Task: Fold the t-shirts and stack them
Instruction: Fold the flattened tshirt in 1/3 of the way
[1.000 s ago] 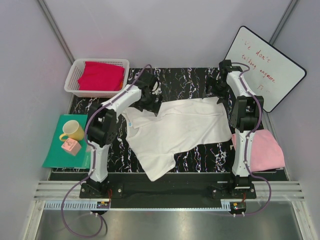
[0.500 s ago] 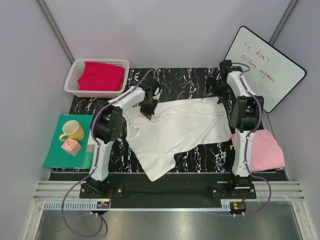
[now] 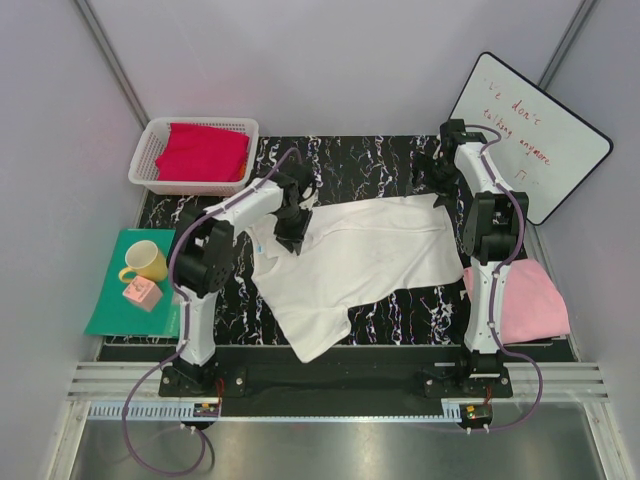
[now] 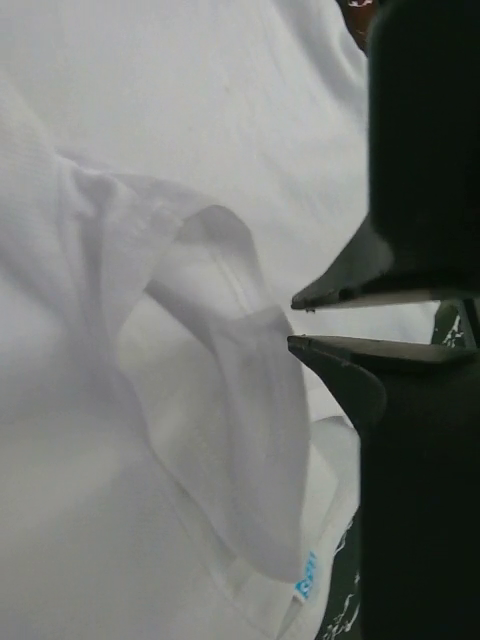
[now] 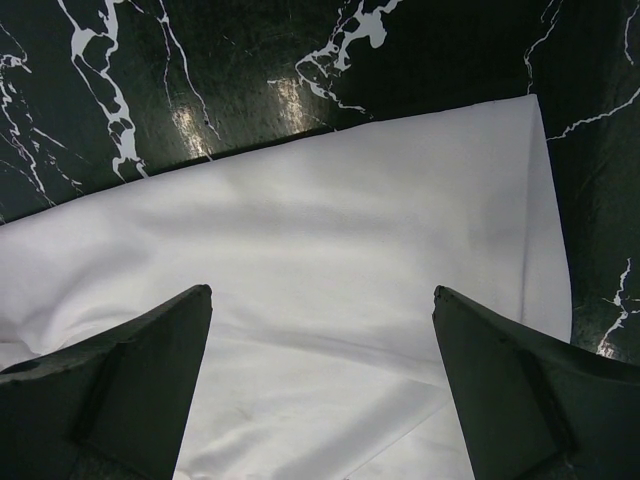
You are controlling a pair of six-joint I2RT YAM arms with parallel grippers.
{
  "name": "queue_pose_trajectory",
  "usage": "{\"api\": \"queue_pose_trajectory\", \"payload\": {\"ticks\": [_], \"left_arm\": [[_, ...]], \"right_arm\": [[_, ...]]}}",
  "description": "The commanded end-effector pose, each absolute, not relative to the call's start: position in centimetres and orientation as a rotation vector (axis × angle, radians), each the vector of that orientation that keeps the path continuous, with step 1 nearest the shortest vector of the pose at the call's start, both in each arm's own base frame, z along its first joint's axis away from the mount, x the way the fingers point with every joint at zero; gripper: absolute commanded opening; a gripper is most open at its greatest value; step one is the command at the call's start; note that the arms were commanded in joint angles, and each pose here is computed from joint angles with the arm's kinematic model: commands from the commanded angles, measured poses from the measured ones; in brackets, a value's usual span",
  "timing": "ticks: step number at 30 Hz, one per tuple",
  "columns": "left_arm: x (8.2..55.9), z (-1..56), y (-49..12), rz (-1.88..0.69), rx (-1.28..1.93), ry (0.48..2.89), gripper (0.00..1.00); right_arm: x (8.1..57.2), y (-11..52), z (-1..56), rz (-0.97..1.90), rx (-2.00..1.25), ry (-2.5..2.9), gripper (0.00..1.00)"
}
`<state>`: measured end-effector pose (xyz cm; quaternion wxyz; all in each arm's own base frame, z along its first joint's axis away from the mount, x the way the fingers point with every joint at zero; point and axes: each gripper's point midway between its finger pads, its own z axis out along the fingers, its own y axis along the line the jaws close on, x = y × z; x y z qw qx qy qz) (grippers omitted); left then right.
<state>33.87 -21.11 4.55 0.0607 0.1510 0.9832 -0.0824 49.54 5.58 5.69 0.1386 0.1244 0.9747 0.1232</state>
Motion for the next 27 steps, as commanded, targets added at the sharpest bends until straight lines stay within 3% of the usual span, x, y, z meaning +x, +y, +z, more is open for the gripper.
{"api": "queue_pose_trajectory", "payload": {"ticks": [1,2,7,14,16,18,19,20,21,27], "left_arm": [[30.8,7.2,-21.6,-0.316,0.489,2.989,0.40],[30.3,7.3,-21.8,-0.319,0.504,2.994,0.57],[30.5,9.8,-21.7,-0.304,0.530,2.906,0.97],[36.4,11.4,-19.7,-0.169,0.416,2.798,0.99],[38.8,10.9,-18.8,-0.169,0.349,2.803,0.90],[40.1,10.4,-18.2,-0.187,0.310,2.809,0.64],[41.4,10.0,-17.4,-0.163,0.274,2.809,0.24],[42.0,9.8,-17.0,-0.156,0.258,2.811,0.06],[42.2,9.5,-16.5,-0.141,0.243,2.829,0.00],[43.7,7.3,-14.9,-0.108,0.247,2.882,0.00]], "right_arm": [[51.0,5.9,7.8,0.402,0.355,2.746,1.00],[51.0,6.0,7.6,0.405,0.356,2.751,1.00],[51.2,6.1,7.5,0.414,0.356,2.750,1.00],[51.4,6.1,8.3,0.419,0.347,2.731,1.00],[51.6,6.0,8.6,0.419,0.345,2.723,1.00],[51.5,6.1,8.8,0.417,0.341,2.722,1.00],[51.4,6.0,8.8,0.414,0.342,2.723,1.00],[51.0,5.9,8.6,0.409,0.346,2.733,1.00],[50.8,6.0,8.9,0.409,0.341,2.731,1.00],[48.8,5.7,8.2,0.379,0.357,2.777,1.00]]}}
